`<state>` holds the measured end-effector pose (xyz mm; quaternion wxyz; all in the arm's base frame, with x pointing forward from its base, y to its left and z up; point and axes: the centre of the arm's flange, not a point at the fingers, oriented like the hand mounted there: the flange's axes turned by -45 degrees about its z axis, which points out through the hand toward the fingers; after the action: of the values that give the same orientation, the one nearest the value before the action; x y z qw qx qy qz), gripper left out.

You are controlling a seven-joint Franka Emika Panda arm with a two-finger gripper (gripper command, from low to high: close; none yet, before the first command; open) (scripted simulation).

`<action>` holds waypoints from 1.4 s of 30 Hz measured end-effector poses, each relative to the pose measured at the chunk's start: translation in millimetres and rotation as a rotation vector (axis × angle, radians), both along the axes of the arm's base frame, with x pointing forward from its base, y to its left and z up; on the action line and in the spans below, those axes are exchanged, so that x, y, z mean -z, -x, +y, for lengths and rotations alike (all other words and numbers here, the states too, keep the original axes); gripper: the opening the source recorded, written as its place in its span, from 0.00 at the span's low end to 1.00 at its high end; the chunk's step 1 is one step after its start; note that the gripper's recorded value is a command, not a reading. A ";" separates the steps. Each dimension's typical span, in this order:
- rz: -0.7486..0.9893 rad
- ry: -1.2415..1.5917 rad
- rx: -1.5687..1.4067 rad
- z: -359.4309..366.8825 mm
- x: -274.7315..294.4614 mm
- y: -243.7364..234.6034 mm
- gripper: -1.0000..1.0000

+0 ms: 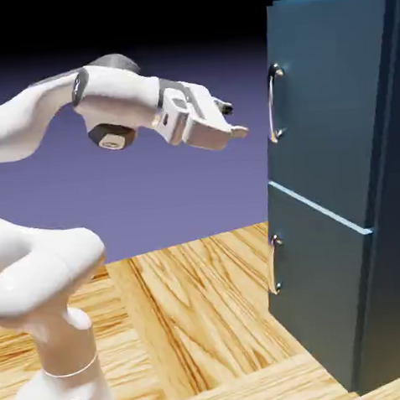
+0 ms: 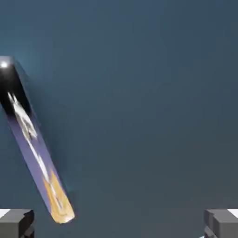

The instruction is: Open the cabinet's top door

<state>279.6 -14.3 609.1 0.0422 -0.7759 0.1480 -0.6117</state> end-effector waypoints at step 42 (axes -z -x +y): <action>-0.286 0.222 -0.544 -51.5 26.4 -9.1 0.00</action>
<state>288.6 -65.8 582.7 0.1396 -0.6932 -0.1396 -0.6932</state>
